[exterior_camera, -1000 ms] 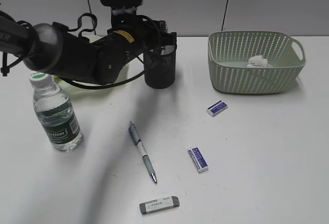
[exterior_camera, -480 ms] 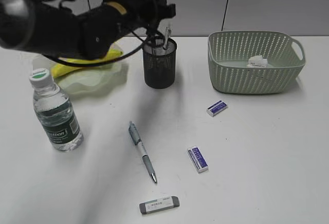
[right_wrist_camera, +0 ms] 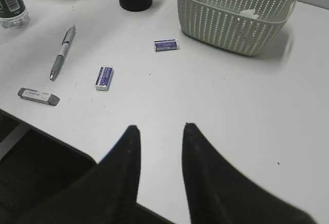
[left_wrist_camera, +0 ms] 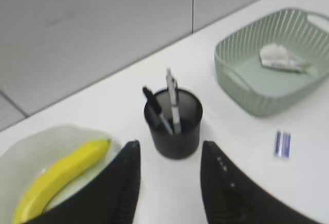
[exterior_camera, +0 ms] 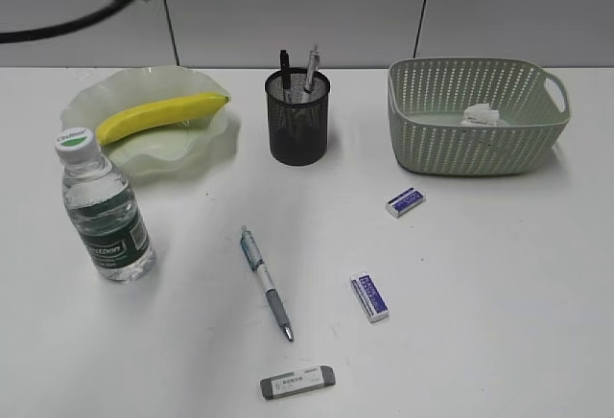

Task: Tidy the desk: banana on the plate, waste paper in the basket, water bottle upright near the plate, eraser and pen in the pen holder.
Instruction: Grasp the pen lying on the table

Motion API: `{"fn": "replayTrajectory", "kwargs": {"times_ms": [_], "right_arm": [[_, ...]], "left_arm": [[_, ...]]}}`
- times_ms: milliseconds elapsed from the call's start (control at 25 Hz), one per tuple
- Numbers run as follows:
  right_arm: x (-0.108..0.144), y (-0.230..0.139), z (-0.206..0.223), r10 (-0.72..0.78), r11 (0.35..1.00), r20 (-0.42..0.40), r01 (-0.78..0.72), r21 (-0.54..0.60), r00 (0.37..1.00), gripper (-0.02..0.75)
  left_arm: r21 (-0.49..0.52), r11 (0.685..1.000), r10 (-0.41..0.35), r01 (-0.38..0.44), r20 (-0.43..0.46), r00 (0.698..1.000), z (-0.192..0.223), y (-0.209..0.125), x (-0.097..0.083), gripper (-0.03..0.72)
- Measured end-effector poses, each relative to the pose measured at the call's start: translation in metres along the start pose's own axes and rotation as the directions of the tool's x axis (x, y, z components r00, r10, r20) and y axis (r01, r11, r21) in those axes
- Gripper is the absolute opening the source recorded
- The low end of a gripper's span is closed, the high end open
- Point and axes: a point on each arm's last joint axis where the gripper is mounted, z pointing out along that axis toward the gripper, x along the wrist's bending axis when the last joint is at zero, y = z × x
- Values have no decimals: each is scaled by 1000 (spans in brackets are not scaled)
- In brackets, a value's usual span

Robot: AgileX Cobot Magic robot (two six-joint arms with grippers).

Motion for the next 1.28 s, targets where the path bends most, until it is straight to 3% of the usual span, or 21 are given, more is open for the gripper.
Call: {"fn": "replayTrajectory", "kwargs": {"times_ms": [120, 280, 480, 760, 840, 1080, 1280], "right_arm": [[0, 0, 0, 0, 1000, 0, 0, 0, 1000, 238], [0, 0, 0, 0, 1000, 0, 0, 0, 1000, 238], [0, 0, 0, 0, 1000, 0, 0, 0, 1000, 238], [0, 0, 0, 0, 1000, 0, 0, 0, 1000, 238], [0, 0, 0, 0, 1000, 0, 0, 0, 1000, 238], [3, 18, 9, -25, 1000, -21, 25, -4, 999, 238], [19, 60, 57, -104, 993, -151, 110, 36, 983, 238]], "left_arm": [[100, 995, 26, -24, -23, 999, -54, -1, 4, 294], [181, 983, 2, 3, -28, 1000, -123, -12, 6, 294], [236, 969, -59, 66, -37, 998, -181, -65, 4, 294], [150, 983, -105, 109, -33, 994, -239, -164, 0, 287], [80, 990, -110, 112, -29, 993, -253, -183, -1, 281], [-43, 993, -115, 114, -27, 993, -269, -221, -2, 265], [-43, 993, -114, 113, -28, 993, -263, -231, -2, 262]]}}
